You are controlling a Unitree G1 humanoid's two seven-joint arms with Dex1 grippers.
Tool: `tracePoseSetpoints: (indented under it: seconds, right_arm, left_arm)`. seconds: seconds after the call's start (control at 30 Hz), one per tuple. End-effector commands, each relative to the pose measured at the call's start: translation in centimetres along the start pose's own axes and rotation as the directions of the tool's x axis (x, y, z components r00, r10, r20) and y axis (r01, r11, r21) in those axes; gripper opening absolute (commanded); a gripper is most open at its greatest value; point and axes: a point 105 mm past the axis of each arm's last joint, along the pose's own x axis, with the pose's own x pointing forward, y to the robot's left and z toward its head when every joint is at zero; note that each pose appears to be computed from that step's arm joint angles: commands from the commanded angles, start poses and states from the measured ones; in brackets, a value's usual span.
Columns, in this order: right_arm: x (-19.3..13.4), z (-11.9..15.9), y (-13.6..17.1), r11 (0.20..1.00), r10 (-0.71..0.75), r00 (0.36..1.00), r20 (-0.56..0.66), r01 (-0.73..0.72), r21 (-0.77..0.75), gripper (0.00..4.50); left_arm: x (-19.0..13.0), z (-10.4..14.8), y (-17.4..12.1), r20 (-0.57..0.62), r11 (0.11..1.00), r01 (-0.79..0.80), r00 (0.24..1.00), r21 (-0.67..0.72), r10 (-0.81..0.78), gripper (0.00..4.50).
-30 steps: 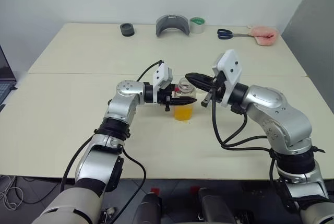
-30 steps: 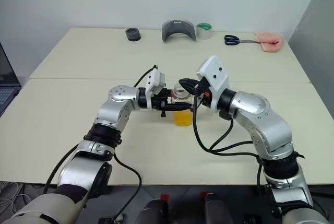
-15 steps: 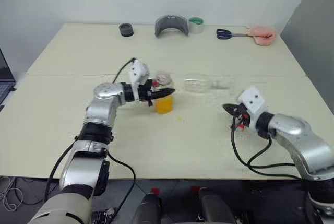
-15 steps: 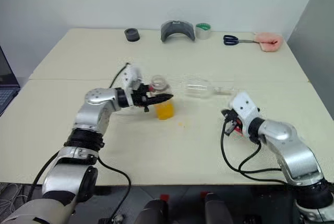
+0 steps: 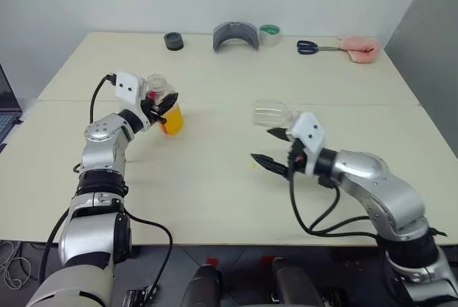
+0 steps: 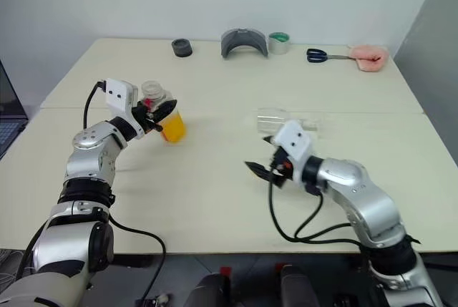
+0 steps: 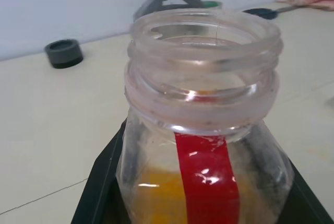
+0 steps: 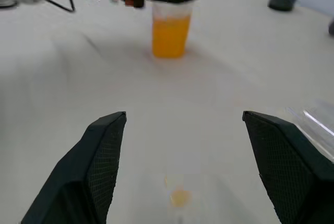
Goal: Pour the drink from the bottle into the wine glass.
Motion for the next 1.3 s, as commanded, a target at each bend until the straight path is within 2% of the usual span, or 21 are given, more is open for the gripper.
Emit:
tracePoseSetpoints:
  seconds: [0.03,0.3,0.37,0.6,0.8,1.03,1.13,1.3]
  right_arm:
    - [2.4,1.4,0.6,0.999,0.02,0.999,0.038,-0.019,-0.033,3.68]
    - [4.7,2.9,1.3,0.998,0.05,0.996,0.078,-0.046,-0.054,3.68]
    - [5.0,3.0,1.3,0.997,0.049,0.995,0.081,-0.045,-0.056,3.68]
    - [4.8,2.7,1.3,0.998,0.041,0.997,0.071,-0.037,-0.055,3.68]
    - [4.7,2.1,1.2,0.998,0.023,0.998,0.054,-0.02,-0.062,3.68]
    - [3.9,0.7,0.3,0.992,-0.07,0.997,0.042,0.075,-0.106,3.68]
    - [2.9,0.1,-0.2,0.98,-0.132,0.99,0.044,0.137,-0.143,3.68]
    - [-0.5,-1.5,-0.9,0.94,-0.235,0.972,0.01,0.23,-0.25,3.68]
  left_arm:
    - [-0.2,1.1,2.2,0.049,0.993,-0.119,0.992,-0.007,0.119,1.76]
    - [0.0,-0.5,2.8,0.019,0.977,-0.211,0.977,-0.035,0.211,1.74]
    - [-0.1,-0.9,3.0,0.005,0.971,-0.234,0.972,-0.041,0.234,2.47]
    - [-0.4,-1.8,2.9,-0.01,0.972,-0.232,0.973,-0.041,0.232,4.48]
    - [-1.0,-2.8,2.8,-0.021,0.972,-0.231,0.973,-0.026,0.231,4.48]
    - [-2.6,-4.1,2.5,0.011,0.963,-0.269,0.963,0.015,0.269,4.48]
    - [-3.5,-4.8,1.8,0.021,0.963,-0.267,0.964,0.042,0.266,4.48]
    - [-5.8,-5.7,-0.4,0.021,0.97,-0.228,0.974,0.08,0.227,4.48]
